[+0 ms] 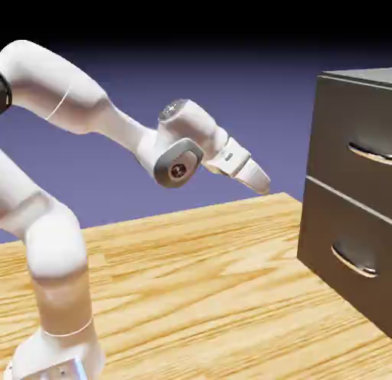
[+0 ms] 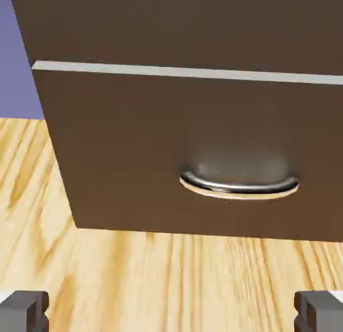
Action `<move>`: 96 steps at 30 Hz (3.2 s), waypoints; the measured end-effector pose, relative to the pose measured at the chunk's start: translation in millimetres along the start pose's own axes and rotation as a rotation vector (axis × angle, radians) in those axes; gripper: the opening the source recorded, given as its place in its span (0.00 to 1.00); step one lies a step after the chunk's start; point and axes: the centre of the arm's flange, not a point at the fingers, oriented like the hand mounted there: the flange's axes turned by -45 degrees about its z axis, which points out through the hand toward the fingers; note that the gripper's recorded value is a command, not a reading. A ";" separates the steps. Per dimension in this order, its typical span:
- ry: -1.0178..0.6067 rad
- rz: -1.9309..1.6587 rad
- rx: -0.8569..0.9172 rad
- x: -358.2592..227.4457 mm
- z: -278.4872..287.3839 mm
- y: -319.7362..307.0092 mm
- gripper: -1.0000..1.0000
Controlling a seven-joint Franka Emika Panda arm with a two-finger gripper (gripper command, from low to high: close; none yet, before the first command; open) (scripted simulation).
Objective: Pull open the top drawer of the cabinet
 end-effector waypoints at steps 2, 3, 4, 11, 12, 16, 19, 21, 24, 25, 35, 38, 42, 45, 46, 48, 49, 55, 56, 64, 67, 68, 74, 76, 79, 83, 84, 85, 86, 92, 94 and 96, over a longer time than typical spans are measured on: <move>-0.069 -0.119 -0.015 -5.3 23.3 -11.5 1.00; -0.104 -0.178 -0.019 -8.8 35.1 -17.2 1.00; -0.138 -0.235 -0.020 -13.0 46.9 -22.7 1.00; -0.352 -0.618 0.038 -54.9 123.4 -60.7 1.00; -0.377 -0.669 0.055 -62.1 132.9 -66.2 1.00; -0.451 -0.867 0.141 -91.1 165.7 -89.3 1.00; -0.479 -1.003 0.217 -111.2 184.9 -106.1 1.00; -0.482 -1.088 0.271 -122.9 194.9 -118.0 1.00; -0.461 -1.208 0.351 -136.7 206.2 -135.9 1.00; -0.448 -1.245 0.377 -140.1 209.1 -141.8 1.00; -0.153 -1.534 0.531 -131.8 216.5 -188.7 1.00; -0.024 -1.586 0.521 -113.3 213.2 -194.1 1.00; 0.157 -1.628 0.454 -78.2 205.9 -190.6 1.00; 0.288 -1.638 0.363 -45.8 198.4 -177.8 1.00; 0.329 -1.638 0.325 -34.1 195.4 -171.3 1.00; 0.406 -1.630 0.238 -10.0 188.9 -154.7 1.00; 0.441 -1.624 0.190 2.3 185.3 -144.6 1.00; 0.590 -1.541 -0.160 72.4 157.7 -56.1 1.00; 0.602 -1.520 -0.227 82.4 151.9 -36.7 1.00; 0.593 -1.355 -0.657 121.8 107.5 107.0 1.00; 0.593 -1.355 -0.657 143.1 127.5 110.2 1.00; 0.593 -1.355 -0.657 149.9 134.1 110.8 1.00; 0.592 -1.355 -0.656 144.4 129.1 109.7 0.00; 0.591 -1.354 -0.654 130.3 115.9 108.4 0.00; 0.591 -1.354 -0.654 108.2 94.8 105.8 0.00; 0.591 -1.354 -0.654 76.6 64.8 102.2 0.00; 0.591 -1.354 -0.654 68.4 57.0 101.2 0.00; 0.591 -1.354 -0.654 60.0 49.0 100.2 0.00; 0.591 -1.354 -0.654 51.5 40.9 99.2 0.00; 0.590 -1.354 -0.653 0.2 -7.8 93.4 0.00; 0.591 -1.354 -0.653 -12.2 -19.7 91.8 1.00; 0.593 -1.355 -0.657 -12.2 -20.0 91.4 1.00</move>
